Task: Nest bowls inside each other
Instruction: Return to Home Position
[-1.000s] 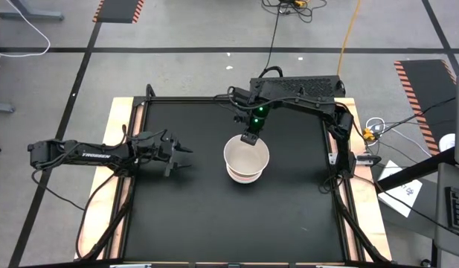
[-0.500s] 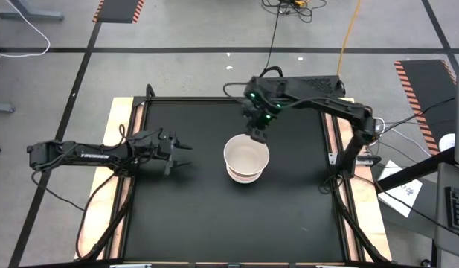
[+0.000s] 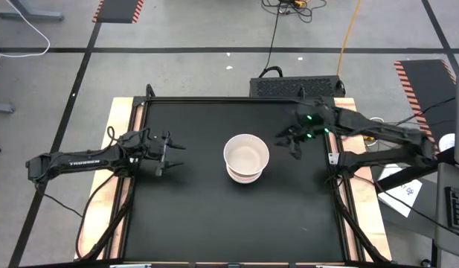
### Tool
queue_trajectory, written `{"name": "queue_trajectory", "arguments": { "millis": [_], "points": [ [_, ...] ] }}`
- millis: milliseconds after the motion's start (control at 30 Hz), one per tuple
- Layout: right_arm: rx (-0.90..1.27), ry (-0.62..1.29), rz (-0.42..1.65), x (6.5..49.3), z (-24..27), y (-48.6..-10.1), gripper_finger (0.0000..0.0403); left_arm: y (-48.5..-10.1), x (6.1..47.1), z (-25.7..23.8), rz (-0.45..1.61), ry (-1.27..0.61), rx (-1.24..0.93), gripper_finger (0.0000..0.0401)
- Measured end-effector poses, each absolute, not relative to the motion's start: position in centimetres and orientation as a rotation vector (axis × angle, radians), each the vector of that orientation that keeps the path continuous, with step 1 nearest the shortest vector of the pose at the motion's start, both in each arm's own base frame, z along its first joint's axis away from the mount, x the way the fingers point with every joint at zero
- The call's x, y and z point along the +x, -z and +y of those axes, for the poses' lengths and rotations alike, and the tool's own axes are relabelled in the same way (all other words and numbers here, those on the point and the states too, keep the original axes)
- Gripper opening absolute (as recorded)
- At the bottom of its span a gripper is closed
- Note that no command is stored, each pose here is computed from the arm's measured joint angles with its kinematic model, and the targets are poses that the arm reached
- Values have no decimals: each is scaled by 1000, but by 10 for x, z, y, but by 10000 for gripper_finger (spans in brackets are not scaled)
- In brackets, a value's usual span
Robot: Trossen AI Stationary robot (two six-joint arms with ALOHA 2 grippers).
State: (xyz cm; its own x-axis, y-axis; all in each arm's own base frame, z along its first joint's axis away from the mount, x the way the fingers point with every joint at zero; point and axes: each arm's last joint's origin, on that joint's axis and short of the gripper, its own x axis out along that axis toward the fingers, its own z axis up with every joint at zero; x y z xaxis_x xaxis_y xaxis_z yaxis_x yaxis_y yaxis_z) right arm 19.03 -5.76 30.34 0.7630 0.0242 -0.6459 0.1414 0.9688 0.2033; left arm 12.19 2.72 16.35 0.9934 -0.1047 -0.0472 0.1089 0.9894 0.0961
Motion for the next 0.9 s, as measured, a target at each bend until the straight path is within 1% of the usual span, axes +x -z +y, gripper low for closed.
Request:
{"name": "queue_trajectory", "arguments": {
  "millis": [233,367,500,633,833,900],
  "points": [
    [279,100,618,143,-41,-269,150,-166,114,25,26,98,85,271],
    [319,108,555,126,-35,-256,144,-166,111,24,32,98,63,271],
    [351,116,538,111,-30,-239,132,-164,110,23,52,98,49,271],
    [386,79,491,100,-25,-226,118,-162,109,23,70,99,43,271],
    [409,-11,254,100,-18,-224,89,-162,108,23,67,87,45,271],
    [399,-42,236,100,-15,-218,78,-162,108,23,69,85,47,271]
  ]
}}
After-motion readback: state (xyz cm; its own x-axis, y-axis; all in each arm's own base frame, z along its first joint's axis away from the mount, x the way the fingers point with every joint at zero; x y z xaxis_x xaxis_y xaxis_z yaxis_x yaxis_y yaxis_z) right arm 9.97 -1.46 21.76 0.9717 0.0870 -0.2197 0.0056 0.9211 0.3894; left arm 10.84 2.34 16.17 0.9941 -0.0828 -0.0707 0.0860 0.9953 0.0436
